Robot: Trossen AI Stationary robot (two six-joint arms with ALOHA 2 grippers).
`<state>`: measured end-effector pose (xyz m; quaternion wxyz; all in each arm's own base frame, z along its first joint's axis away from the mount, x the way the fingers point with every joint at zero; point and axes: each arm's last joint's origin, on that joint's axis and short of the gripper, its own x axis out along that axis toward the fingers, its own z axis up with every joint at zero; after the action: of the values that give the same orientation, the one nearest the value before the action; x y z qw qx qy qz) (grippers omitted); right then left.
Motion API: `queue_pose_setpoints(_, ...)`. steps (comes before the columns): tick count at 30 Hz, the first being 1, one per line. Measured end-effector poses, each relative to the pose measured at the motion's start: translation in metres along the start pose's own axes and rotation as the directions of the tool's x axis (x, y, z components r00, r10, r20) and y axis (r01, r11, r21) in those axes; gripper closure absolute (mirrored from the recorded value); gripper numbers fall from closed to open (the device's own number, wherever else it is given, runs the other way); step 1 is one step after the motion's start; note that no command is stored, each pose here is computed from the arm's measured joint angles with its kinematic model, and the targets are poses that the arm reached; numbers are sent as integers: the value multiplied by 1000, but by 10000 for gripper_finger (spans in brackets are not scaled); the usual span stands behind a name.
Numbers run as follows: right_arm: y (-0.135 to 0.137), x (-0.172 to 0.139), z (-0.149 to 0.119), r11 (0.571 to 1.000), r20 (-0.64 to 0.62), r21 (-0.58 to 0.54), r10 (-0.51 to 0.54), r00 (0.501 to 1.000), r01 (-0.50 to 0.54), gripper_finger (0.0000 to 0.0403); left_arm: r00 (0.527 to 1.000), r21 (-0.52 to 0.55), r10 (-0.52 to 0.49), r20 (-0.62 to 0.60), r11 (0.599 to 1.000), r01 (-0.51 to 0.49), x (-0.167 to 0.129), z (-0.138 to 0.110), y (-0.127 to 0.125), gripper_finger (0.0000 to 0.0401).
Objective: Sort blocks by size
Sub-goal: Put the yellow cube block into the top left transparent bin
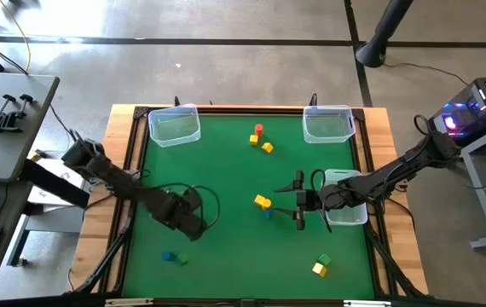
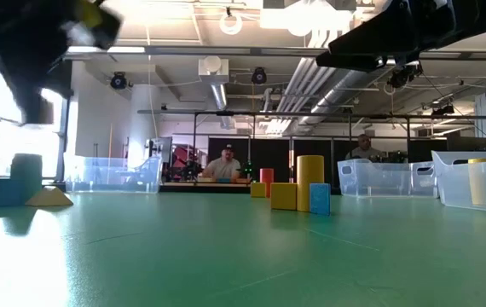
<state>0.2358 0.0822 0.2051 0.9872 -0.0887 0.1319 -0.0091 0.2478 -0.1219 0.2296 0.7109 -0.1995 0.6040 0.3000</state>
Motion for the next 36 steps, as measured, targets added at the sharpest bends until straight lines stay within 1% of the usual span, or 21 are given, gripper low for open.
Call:
queue_pose_setpoints(3, 0, 0, 1, 1000, 6, 2, 0, 1000, 0, 153, 995, 64, 49, 88, 996, -54, -21, 26, 8, 278)
queue_pose_setpoints(5, 0, 0, 1, 1000, 7, 1, 0, 1000, 0, 153, 989, 109, 88, 118, 989, -101, -30, 46, 18, 278)
queue_pose_setpoints(7, 0, 0, 1, 1000, 8, 3, 0, 1000, 0, 153, 985, 144, 127, 117, 979, -143, -32, 67, 32, 278)
queue_pose_setpoints(9, 0, 0, 1, 1000, 9, 4, 0, 1000, 0, 153, 980, 172, 166, 108, 968, -183, -28, 88, 49, 278)
queue_pose_setpoints(11, 0, 0, 1, 1000, 10, 4, 0, 1000, 0, 153, 973, 188, 214, 87, 956, -227, -19, 108, 70, 278)
queue_pose_setpoints(13, 0, 0, 1, 1000, 9, 3, -1, 1000, 1, 153, 965, 179, 254, 62, 948, -261, -9, 128, 95, 278)
queue_pose_setpoints(16, -1, 0, 1, 1000, 12, 3, -10, 1000, 10, 153, 949, 118, 314, 36, 941, -316, 6, 154, 139, 278)
queue_pose_setpoints(19, -2, 1, 2, 1000, 17, 3, -15, 1000, 15, 153, 937, 53, 349, -13, 936, -348, 19, 170, 184, 278)
queue_pose_setpoints(21, -2, 1, 2, 1000, 21, 5, -16, 1000, 16, 153, 945, 12, 323, -50, 946, -323, 31, 176, 213, 278)
queue_pose_setpoints(24, -2, 1, 2, 1000, 23, 13, -16, 1000, 16, 153, 970, -93, 220, -100, 969, -229, 50, 176, 254, 278)
queue_pose_setpoints(25, -2, 1, 2, 1000, 23, 14, -16, 1000, 16, 153, 974, -126, 196, -114, 970, -210, 56, 174, 265, 278)
queue_pose_setpoints(27, -2, 1, 2, 1000, 23, 14, -16, 1000, 16, 153, 972, -167, 183, -146, 964, -207, 67, 167, 282, 278)
queue_pose_setpoints(31, -2, 1, 2, 1000, 24, 22, -17, 1000, 16, 153, 971, -216, 186, -150, 952, -216, 86, 157, 303, 278)
queue_pose_setpoints(36, -2, 1, 4, 999, 34, 27, -18, 999, 17, 153, 974, -246, 185, -129, 946, -212, 98, 151, 313, 278)
